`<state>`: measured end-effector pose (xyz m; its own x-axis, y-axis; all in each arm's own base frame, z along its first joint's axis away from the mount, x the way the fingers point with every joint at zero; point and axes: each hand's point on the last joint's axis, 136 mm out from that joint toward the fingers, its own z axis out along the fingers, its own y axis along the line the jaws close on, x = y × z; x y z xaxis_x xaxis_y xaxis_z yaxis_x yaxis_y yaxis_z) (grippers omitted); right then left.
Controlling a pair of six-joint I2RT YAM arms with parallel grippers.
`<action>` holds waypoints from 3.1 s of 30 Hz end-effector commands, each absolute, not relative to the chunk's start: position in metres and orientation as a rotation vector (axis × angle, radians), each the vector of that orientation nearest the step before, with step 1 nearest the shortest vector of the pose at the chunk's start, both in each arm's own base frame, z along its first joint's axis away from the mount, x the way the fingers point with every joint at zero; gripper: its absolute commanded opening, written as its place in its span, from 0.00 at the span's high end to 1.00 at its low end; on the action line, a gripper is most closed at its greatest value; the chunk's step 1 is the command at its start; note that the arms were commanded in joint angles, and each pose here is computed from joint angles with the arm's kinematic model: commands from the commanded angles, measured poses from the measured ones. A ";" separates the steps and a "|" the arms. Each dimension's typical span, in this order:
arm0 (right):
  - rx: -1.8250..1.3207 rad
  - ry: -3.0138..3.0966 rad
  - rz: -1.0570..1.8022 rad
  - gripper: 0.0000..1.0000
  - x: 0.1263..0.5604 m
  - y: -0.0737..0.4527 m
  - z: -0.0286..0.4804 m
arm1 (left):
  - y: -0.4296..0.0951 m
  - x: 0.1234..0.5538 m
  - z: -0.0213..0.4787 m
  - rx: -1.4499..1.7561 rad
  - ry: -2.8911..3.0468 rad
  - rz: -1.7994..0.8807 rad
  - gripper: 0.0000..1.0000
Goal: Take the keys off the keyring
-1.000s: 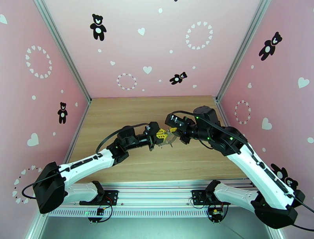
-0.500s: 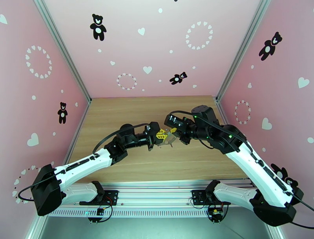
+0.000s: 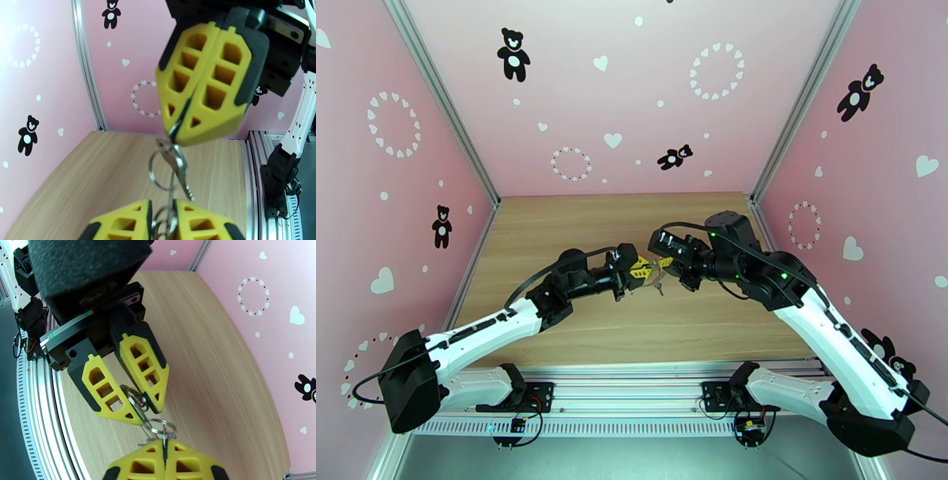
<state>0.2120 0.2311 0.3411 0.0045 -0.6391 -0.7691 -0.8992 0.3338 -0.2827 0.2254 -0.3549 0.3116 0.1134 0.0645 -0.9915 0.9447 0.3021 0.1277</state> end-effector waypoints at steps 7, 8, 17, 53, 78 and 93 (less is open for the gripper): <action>-1.362 1.694 0.399 1.00 0.210 0.233 0.355 | -0.350 0.225 0.337 1.014 1.198 -0.845 0.76; -1.359 1.696 0.398 1.00 0.211 0.233 0.355 | -0.350 0.222 0.339 1.025 1.186 -0.853 0.76; -1.344 1.706 0.386 1.00 0.215 0.233 0.355 | -0.356 0.214 0.335 1.093 1.175 -0.884 0.67; -1.275 1.707 0.369 1.00 0.223 0.232 0.360 | -0.370 0.235 0.334 1.022 1.167 -0.845 0.63; -1.215 1.762 0.351 1.00 0.233 0.231 0.353 | -0.369 0.242 0.335 1.001 1.193 -0.817 0.94; -1.121 1.955 0.517 1.00 0.239 0.242 0.328 | -0.364 0.246 0.295 1.126 1.624 -0.775 1.00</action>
